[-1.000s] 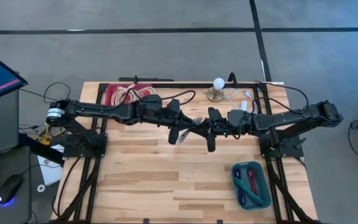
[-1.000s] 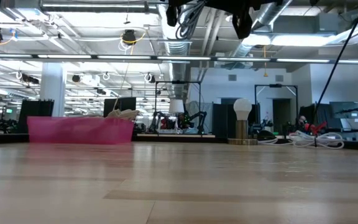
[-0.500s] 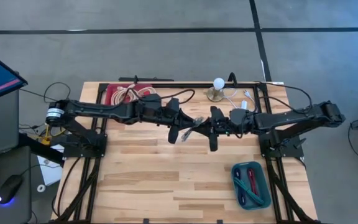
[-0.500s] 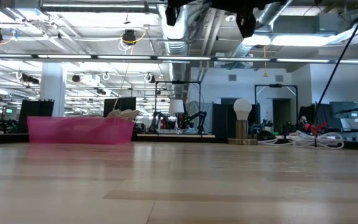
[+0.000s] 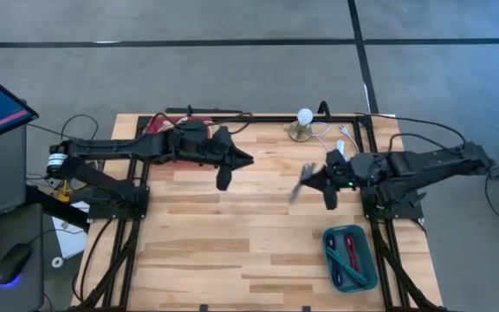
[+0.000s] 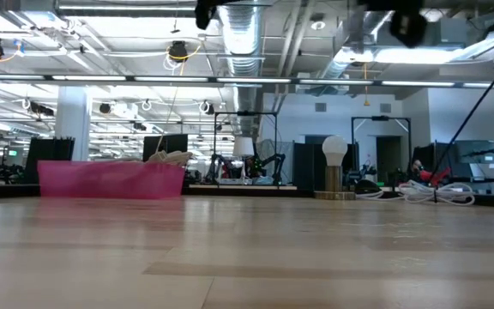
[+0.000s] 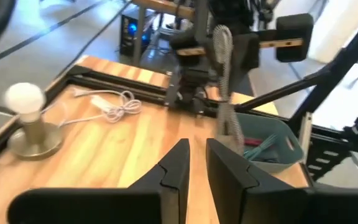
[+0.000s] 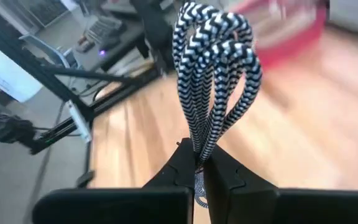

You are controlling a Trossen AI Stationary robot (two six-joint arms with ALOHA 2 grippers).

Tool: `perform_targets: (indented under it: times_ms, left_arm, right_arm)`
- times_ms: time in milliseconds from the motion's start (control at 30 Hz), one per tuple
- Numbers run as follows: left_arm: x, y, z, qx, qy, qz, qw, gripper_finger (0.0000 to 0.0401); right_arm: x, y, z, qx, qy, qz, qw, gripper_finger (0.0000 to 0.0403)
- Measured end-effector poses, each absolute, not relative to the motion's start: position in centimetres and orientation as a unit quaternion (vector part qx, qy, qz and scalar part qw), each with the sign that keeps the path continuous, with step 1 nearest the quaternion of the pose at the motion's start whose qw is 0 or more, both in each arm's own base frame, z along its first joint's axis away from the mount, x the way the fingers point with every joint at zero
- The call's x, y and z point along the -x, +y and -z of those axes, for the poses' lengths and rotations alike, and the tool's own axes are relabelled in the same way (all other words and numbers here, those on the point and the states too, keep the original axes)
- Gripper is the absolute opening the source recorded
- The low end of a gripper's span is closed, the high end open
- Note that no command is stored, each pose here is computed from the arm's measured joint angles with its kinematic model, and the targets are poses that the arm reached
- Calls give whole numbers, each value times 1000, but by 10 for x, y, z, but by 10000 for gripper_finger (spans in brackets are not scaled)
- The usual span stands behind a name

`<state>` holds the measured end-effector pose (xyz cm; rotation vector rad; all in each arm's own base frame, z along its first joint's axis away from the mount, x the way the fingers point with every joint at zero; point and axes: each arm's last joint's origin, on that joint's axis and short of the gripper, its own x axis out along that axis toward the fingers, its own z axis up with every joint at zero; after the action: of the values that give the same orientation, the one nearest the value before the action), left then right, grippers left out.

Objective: Pick & Place USB Port
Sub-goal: Put the black and white charger cable into the blue bin

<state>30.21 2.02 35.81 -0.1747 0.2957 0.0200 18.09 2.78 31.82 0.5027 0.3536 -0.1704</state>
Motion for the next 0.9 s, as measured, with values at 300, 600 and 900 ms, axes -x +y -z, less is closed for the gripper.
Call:
perform_targets:
  times_ms: [300,600,900]
  left_arm:
    - [-289,29,-368,86,137,-40,986,49]
    - [-288,38,-367,89,141,-56,984,49]
    - [-288,39,-366,89,142,-57,984,49]
  right_arm:
    - [-148,62,-307,-400,264,75,874,1]
    - [-119,84,-290,-485,365,140,782,1]
    - [-107,99,-286,-485,477,194,707,1]
